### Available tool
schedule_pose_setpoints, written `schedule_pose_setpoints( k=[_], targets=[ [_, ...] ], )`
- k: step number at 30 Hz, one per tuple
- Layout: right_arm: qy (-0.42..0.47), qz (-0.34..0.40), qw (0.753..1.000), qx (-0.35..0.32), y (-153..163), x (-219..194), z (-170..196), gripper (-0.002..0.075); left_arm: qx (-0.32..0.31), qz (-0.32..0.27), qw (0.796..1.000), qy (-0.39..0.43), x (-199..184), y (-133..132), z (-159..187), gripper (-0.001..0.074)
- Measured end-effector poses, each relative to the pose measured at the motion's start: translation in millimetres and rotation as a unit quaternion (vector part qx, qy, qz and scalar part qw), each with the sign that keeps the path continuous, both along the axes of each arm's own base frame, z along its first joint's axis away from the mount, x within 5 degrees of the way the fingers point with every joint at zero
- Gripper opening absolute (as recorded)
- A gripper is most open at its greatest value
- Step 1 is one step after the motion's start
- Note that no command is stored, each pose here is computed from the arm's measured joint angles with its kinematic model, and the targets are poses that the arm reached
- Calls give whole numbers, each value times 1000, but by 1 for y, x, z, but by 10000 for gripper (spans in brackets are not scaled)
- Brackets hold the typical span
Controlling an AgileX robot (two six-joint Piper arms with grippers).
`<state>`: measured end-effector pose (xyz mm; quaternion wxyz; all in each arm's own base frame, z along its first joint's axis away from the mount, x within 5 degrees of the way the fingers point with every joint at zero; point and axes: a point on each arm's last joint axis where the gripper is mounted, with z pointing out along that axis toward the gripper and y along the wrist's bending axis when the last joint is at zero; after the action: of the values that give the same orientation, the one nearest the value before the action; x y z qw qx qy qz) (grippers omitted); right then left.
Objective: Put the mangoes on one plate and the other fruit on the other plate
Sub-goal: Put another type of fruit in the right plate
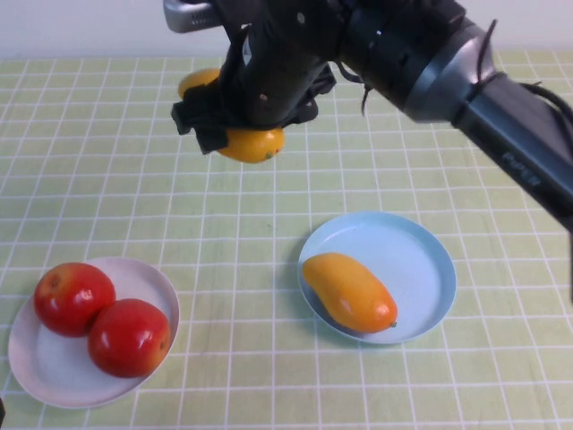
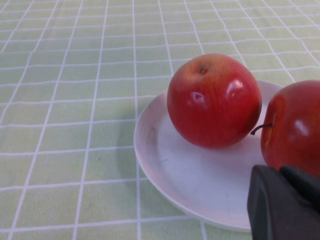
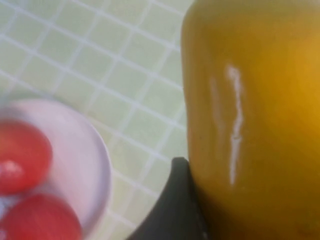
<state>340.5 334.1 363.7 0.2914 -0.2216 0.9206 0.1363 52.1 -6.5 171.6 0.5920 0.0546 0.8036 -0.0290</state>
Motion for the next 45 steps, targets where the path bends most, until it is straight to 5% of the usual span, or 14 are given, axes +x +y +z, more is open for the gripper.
schedule_pose_setpoints(
  k=[7, 18, 31, 35, 45],
  targets=[
    [64, -16, 993, -97, -51, -31, -24, 554, 0, 0, 1000, 0, 0, 0, 0, -4],
    [152, -78, 973, -154, -126, -30, -102, 554, 0, 0, 1000, 0, 0, 0, 0, -4],
    [189, -87, 967, -148, -123, -17, -138, 557, 0, 0, 1000, 0, 0, 0, 0, -4],
    [198, -87, 964, -154, -122, -15, -147, 613, 0, 0, 1000, 0, 0, 0, 0, -4],
    [187, -89, 968, -142, -126, -22, -124, 689, 0, 0, 1000, 0, 0, 0, 0, -4]
  ],
)
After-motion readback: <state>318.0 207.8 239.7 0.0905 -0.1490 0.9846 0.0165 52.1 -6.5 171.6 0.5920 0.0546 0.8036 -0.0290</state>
